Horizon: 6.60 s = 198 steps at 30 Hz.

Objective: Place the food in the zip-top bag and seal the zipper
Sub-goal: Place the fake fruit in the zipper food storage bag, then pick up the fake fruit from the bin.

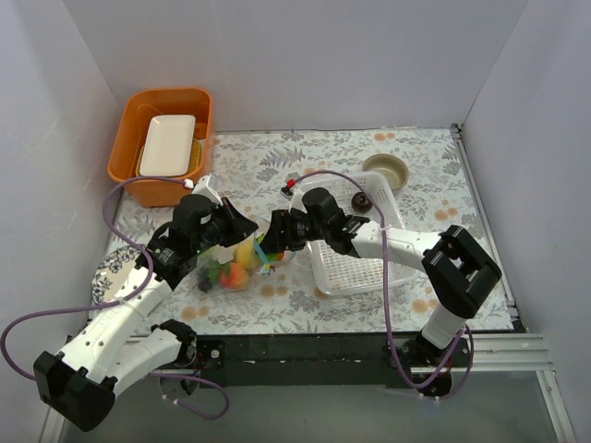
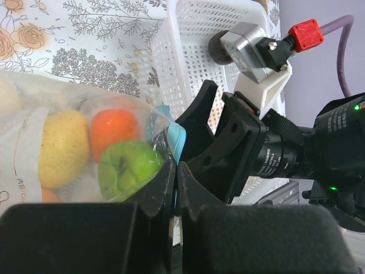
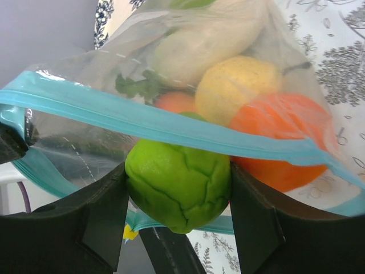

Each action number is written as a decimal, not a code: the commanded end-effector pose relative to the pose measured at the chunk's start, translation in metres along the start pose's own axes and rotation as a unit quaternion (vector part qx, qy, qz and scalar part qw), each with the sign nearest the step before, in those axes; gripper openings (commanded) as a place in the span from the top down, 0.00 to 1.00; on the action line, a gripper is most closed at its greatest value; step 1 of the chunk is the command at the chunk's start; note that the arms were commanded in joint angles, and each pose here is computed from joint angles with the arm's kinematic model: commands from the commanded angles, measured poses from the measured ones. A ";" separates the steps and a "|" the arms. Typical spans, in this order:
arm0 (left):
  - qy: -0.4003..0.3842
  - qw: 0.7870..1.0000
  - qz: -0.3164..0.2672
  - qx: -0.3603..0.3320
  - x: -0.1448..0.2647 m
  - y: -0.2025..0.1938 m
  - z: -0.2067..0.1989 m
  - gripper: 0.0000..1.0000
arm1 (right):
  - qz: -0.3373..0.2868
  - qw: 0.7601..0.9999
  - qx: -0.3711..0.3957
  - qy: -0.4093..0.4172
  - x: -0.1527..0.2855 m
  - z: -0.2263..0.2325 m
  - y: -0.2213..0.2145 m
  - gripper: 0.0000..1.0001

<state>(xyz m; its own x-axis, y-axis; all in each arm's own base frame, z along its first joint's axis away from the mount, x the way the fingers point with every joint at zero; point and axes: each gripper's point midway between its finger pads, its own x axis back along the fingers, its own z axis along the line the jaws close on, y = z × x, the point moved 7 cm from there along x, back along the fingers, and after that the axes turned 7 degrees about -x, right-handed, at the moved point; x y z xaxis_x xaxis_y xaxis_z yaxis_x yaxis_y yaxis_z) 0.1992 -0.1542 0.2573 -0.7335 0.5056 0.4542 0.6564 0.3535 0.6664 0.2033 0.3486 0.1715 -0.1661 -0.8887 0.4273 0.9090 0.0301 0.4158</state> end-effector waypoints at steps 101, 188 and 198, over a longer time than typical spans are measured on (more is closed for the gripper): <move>0.000 0.999 -0.045 0.001 0.017 0.014 -0.005 1.00 | -0.133 0.853 0.016 -0.505 0.133 -0.178 0.159 0.07; -0.009 0.999 -0.031 0.012 0.013 0.003 -0.002 1.00 | -0.042 0.904 0.087 -0.416 0.112 -0.142 0.081 0.40; -0.010 0.999 -0.029 0.014 0.014 0.003 -0.002 1.00 | -0.096 0.954 0.049 -0.280 0.127 -0.076 0.081 0.49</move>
<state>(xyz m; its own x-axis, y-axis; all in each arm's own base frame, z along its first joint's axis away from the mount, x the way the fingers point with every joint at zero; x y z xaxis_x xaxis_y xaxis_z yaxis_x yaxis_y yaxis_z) 0.1921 -0.1478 0.2605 -0.7588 0.4861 0.4334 0.6330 0.3940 0.6663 0.2993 0.1906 0.1656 -0.5312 -0.3399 0.7760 0.8115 0.0592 0.5814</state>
